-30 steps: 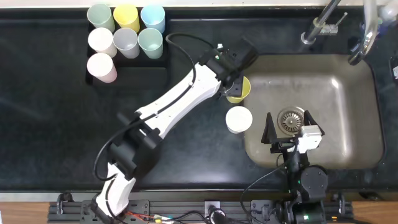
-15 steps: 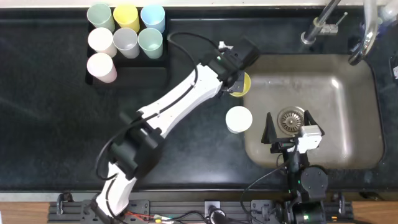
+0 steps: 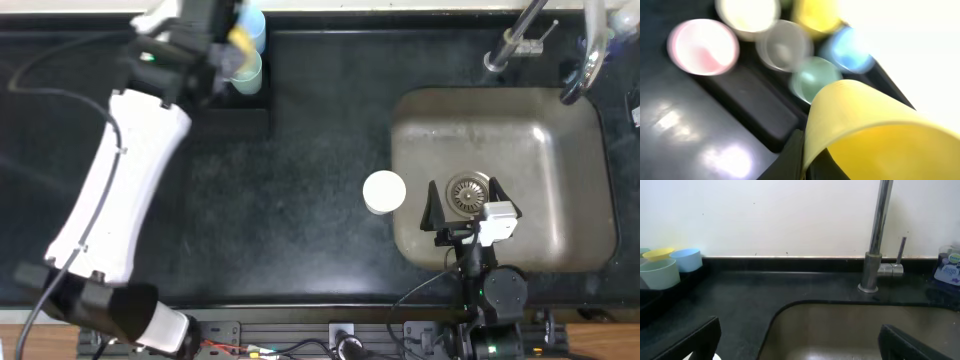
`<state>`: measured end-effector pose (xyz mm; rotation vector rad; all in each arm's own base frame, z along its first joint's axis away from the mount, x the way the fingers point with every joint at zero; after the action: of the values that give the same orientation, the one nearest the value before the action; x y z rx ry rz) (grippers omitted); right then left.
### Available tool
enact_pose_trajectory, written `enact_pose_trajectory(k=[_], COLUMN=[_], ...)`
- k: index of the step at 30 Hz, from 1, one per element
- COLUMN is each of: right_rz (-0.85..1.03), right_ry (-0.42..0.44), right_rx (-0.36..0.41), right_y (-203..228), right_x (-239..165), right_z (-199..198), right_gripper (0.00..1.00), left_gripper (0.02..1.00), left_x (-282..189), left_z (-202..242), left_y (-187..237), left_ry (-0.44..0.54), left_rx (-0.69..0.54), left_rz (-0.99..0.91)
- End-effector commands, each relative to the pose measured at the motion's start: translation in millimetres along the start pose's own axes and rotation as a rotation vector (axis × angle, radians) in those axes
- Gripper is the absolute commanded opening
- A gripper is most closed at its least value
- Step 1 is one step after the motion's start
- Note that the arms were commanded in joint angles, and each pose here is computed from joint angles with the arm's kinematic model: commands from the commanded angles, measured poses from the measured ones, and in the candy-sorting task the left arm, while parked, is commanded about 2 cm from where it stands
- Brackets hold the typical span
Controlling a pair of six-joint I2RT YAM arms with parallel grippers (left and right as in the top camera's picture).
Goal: Store Cups
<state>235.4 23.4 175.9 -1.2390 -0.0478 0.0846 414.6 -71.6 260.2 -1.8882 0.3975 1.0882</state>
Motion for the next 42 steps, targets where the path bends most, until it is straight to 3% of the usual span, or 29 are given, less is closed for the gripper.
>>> enact_pose_trajectory(k=[1,13,31,42], right_rz=[-0.001,-0.001,-0.001,-0.001], right_ry=[0.004,0.004,0.004,0.004], right_rx=[-0.003,-0.003,-0.003,-0.003], right_y=[2.9,2.9,2.9,2.9], right_x=[0.3,0.3,0.3,0.3], right_z=[-2.1,-2.1,-2.1,-2.1], right_gripper=[0.998,0.998,0.998,0.998], left_gripper=[0.034,0.034,0.034,0.034], left_x=[35.8,74.9,115.5,133.9], left_z=[28.1,81.2,100.7,95.5], left_y=[19.6,59.4,71.9,72.0], left_ry=[-0.077,-0.252,-0.337,-0.314], left_rx=[-0.127,-0.298,-0.319,-0.336], left_rz=[0.113,0.222,0.270,0.275])
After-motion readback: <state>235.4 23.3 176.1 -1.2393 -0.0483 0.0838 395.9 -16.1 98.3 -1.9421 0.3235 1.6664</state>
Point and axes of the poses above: each gripper's point midway between its finger pads, its own x axis out along the fingers, its own z axis along the line the jaws close on, y = z × x, the point moved 1 cm from there along -x, back along the fingers, and after that the axes turned 15 degrees about x, right-handed, at the moved point
